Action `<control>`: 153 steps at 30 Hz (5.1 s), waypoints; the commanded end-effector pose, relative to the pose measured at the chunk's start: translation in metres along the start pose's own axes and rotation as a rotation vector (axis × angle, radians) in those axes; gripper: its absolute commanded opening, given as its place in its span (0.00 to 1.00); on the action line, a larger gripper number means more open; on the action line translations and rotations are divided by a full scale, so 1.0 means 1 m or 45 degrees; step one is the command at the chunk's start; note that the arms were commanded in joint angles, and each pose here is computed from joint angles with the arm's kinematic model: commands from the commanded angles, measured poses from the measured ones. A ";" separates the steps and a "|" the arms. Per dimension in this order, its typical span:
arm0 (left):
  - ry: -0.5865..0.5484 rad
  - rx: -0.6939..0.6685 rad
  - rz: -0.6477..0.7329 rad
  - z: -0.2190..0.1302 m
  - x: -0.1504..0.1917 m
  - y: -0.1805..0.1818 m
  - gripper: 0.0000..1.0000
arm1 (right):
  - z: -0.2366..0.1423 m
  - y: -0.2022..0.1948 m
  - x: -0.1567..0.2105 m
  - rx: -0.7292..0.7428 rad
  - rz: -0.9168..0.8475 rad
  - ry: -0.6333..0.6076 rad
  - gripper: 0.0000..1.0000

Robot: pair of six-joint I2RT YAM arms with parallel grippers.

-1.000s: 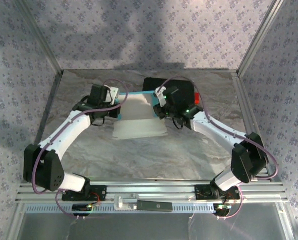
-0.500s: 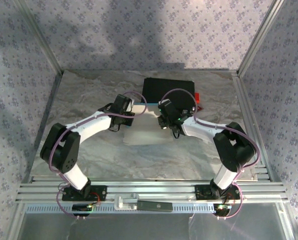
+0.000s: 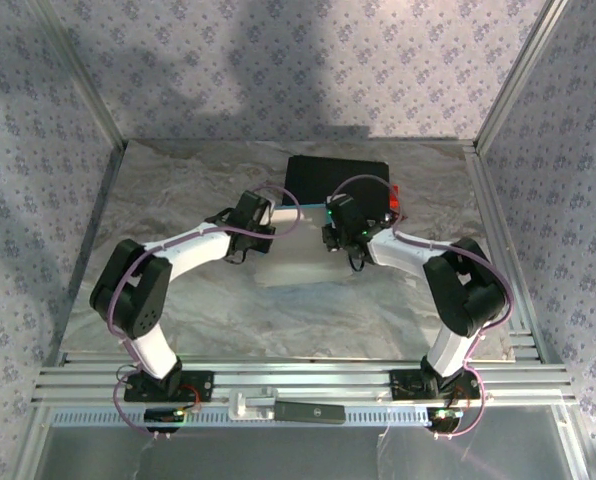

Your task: Fold the paper box

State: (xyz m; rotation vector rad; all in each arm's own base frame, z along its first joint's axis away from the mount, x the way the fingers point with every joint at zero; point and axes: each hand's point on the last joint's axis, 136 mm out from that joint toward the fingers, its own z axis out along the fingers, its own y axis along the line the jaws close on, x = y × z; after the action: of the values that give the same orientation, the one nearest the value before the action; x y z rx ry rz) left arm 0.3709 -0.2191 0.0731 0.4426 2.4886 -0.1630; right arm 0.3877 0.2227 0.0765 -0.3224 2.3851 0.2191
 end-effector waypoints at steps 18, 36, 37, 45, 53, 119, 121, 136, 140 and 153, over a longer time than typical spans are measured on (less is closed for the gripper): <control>0.085 0.070 0.082 0.022 -0.002 -0.031 0.00 | 0.010 -0.026 -0.016 0.084 0.005 -0.027 0.28; 0.086 0.070 0.069 0.026 -0.006 -0.033 0.00 | 0.028 -0.037 -0.005 0.271 0.029 0.046 0.13; 0.088 0.070 0.071 0.026 -0.005 -0.034 0.00 | 0.029 -0.039 -0.003 0.289 0.025 0.055 0.12; 0.078 0.072 0.061 0.023 -0.006 -0.034 0.00 | 0.010 -0.040 0.003 0.576 -0.090 0.004 0.00; 0.044 0.091 0.052 0.014 -0.009 -0.036 0.00 | -0.009 -0.033 -0.003 0.728 -0.192 -0.056 0.00; 0.029 0.110 0.104 0.003 -0.002 -0.046 0.00 | -0.028 -0.076 0.009 1.000 -0.075 0.011 0.00; 0.022 0.116 0.095 0.000 -0.003 -0.047 0.00 | -0.033 -0.069 0.005 1.077 -0.116 -0.021 0.00; -0.004 0.129 0.091 -0.015 0.012 -0.049 0.00 | -0.022 -0.008 0.010 0.193 0.045 -0.172 0.07; 0.004 0.102 0.111 -0.014 0.020 -0.048 0.00 | -0.017 -0.010 0.010 0.014 0.110 -0.153 0.14; 0.011 0.083 0.137 -0.011 0.022 -0.050 0.00 | -0.014 -0.025 0.001 -0.101 0.141 -0.149 0.26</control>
State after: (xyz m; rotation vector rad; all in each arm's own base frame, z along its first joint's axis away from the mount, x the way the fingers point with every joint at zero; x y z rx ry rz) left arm 0.3415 -0.2515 0.0727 0.5209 2.4601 -0.1953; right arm 0.3804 0.1863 0.0729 -0.1645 2.3197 0.3114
